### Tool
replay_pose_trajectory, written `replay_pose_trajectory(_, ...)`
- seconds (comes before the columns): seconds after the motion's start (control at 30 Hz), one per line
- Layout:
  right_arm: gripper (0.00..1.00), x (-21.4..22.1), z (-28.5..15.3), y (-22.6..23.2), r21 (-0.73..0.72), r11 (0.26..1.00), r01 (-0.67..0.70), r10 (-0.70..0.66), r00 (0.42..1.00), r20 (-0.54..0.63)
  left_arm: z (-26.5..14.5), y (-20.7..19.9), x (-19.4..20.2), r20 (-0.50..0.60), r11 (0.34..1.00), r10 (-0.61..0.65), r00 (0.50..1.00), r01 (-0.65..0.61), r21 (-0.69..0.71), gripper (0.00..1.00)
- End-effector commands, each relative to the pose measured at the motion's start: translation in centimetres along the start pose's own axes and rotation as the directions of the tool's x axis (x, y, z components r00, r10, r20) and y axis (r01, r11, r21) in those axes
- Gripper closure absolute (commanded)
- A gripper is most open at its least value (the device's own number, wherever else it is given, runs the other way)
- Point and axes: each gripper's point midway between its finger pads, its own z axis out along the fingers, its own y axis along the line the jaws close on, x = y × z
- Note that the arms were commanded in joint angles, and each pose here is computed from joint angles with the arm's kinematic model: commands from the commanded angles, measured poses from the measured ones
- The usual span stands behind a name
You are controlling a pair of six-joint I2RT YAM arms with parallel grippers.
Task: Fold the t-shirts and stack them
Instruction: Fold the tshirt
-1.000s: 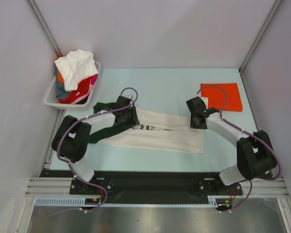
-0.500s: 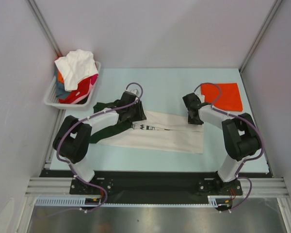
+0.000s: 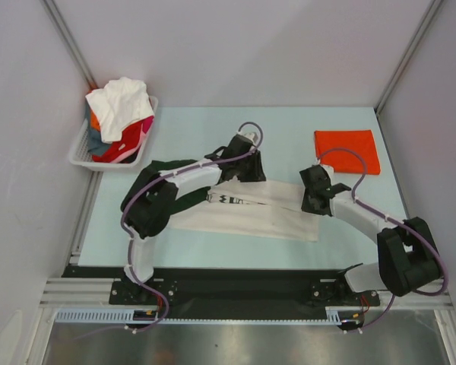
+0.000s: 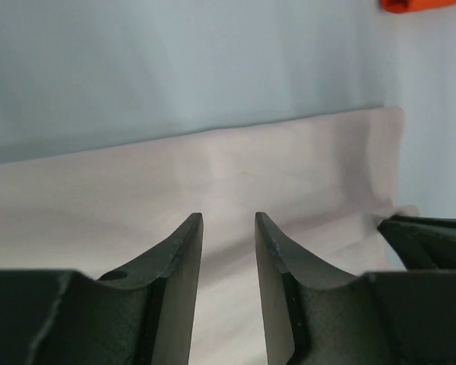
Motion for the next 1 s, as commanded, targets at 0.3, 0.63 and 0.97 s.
replay_pose_trajectory(0.3, 0.78, 1.9, -1.3, 0.4, -0.122, 0.987, -0.106, 0.100, 0.994, -0.054, 3.9, -9.5, 4.9, -0.102, 0.972, 0.133, 0.986, -0.110, 0.208, 0.60)
replay_pose_trajectory(0.63, 0.69, -4.4, -4.6, -3.3, -0.108, 0.956, -0.272, 0.287, 0.941, 0.178, 3.9, -12.1, 9.1, -0.158, 0.935, 0.201, 0.967, -0.142, 0.326, 0.60)
replay_pose_trajectory(0.97, 0.66, -7.5, -2.4, -2.6, -0.187, 0.928, -0.321, 0.347, 0.929, 0.128, 2.5, -12.0, 13.8, -0.218, 0.902, 0.270, 0.938, -0.168, 0.397, 0.58)
